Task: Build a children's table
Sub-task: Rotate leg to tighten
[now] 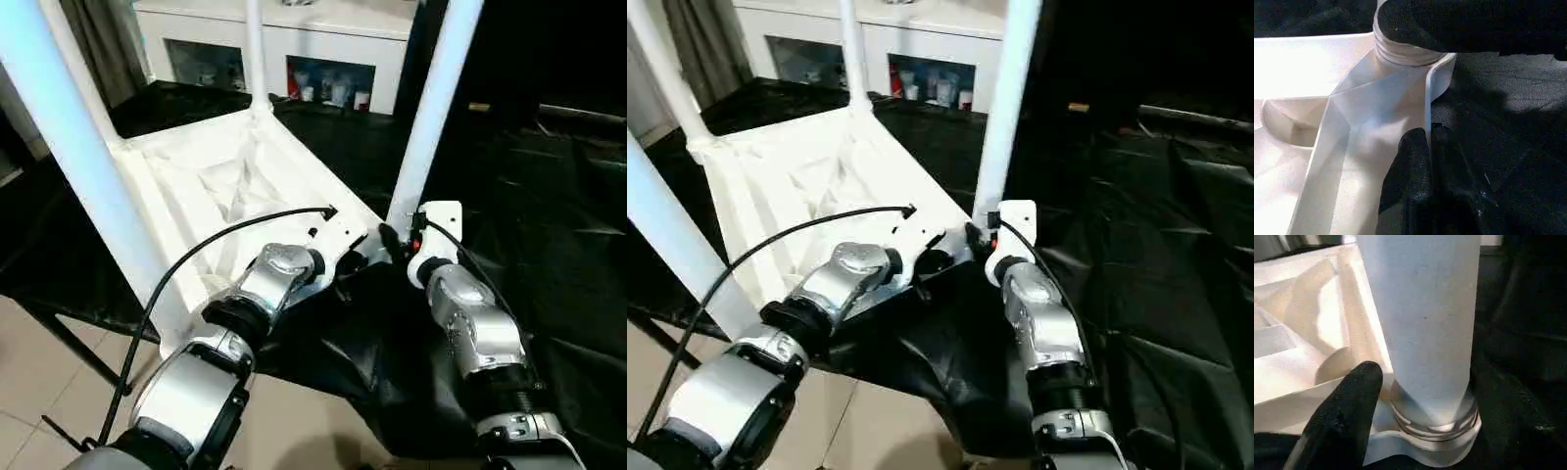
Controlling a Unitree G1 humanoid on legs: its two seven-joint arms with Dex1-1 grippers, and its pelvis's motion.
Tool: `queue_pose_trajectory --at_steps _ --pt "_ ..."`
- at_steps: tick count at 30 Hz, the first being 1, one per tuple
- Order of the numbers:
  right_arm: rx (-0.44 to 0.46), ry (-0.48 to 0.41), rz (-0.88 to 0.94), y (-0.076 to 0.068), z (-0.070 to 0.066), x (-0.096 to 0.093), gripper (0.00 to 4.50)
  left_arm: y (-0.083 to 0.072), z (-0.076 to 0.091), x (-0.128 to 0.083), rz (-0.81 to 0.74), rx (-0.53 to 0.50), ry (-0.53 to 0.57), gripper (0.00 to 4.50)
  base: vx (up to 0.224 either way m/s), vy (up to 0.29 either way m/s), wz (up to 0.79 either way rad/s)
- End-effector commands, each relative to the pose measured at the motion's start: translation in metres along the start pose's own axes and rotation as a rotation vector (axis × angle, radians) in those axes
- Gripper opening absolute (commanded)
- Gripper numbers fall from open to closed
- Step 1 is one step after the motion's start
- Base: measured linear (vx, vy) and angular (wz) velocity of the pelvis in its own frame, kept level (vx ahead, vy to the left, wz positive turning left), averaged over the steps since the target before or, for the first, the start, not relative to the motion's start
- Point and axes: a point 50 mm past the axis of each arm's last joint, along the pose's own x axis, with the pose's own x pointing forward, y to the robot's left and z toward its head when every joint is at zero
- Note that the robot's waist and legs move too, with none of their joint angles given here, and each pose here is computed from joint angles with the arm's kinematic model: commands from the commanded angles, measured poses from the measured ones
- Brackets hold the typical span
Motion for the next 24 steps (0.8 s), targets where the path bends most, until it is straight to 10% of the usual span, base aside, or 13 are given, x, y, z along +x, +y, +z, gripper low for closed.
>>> queue_pose_trajectory --at_steps 1,11,24 --pt "-0.016 -0.005 0.123 0.012 0.003 -0.002 3.36 0.001 0.018 -0.003 -0.035 0.048 -0.108 0.0 0.0 0.0 0.0" --pt "-0.27 0.127 0.431 -0.031 0.014 -0.05 4.3 0.003 0.004 -0.035 -0.34 0.128 -0.163 0.0 0.0 0.0 0.0" --pt "-0.276 0.173 0.604 -0.03 0.018 -0.069 3.93 0.0 -0.008 -0.053 -0.456 0.15 -0.134 0.0 0.0 0.0 0.0"
